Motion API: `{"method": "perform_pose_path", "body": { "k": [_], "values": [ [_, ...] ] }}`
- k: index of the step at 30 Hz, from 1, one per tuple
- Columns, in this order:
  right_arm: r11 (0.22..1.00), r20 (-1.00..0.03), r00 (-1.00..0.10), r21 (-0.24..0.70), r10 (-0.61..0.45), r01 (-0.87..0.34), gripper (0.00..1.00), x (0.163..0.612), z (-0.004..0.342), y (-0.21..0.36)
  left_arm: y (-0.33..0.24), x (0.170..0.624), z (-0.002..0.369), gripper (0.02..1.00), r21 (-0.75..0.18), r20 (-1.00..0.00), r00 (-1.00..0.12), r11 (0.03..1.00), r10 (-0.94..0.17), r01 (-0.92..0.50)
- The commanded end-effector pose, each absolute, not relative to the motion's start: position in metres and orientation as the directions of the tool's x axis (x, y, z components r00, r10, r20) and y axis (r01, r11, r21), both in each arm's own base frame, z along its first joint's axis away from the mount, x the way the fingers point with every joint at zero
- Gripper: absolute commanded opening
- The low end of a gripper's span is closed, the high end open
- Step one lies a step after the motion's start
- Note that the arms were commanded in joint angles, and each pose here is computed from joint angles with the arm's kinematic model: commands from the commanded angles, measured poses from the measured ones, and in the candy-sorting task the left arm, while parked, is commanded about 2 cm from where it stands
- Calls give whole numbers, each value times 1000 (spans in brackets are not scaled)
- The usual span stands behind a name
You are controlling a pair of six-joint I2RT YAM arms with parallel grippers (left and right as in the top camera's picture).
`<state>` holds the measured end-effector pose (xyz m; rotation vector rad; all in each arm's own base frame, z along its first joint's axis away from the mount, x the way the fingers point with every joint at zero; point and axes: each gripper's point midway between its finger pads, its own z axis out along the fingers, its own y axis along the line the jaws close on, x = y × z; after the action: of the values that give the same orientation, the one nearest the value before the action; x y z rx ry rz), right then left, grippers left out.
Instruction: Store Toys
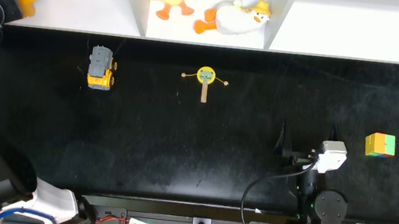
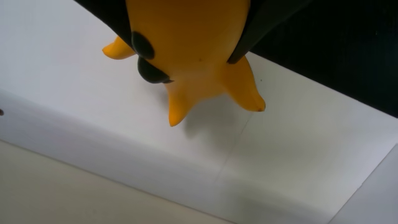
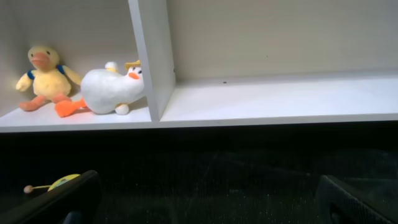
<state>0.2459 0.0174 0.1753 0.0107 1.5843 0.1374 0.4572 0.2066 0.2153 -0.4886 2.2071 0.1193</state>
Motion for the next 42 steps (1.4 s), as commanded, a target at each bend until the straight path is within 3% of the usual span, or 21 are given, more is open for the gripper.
{"method": "perform_pose_path", "body": {
  "k": [1,13,16,20,35,42],
  "values": [
    [994,-996,-19,89,88,-69,996,246,172,15,211,466,215,373,-111,-772,-539,907,-336,-405],
    [994,-996,-19,89,88,-69,996,246,172,15,214,480,196,386,-136,-769,-541,915,-340,-380],
    [994,-996,-19,89,88,-69,996,246,172,15,214,481,197,474,-135,-773,-538,915,-337,-379],
    [994,-996,-19,89,88,-68,993,246,172,15,215,483,198,487,-129,-780,-533,919,-327,-374],
    [994,-996,-19,89,88,-69,996,246,172,15,219,493,206,895,-125,-813,-494,922,-307,-367],
    [994,-996,-19,89,88,-69,1000,246,172,15,218,499,214,1000,-134,-833,-468,929,-293,-344]
  ]
}}
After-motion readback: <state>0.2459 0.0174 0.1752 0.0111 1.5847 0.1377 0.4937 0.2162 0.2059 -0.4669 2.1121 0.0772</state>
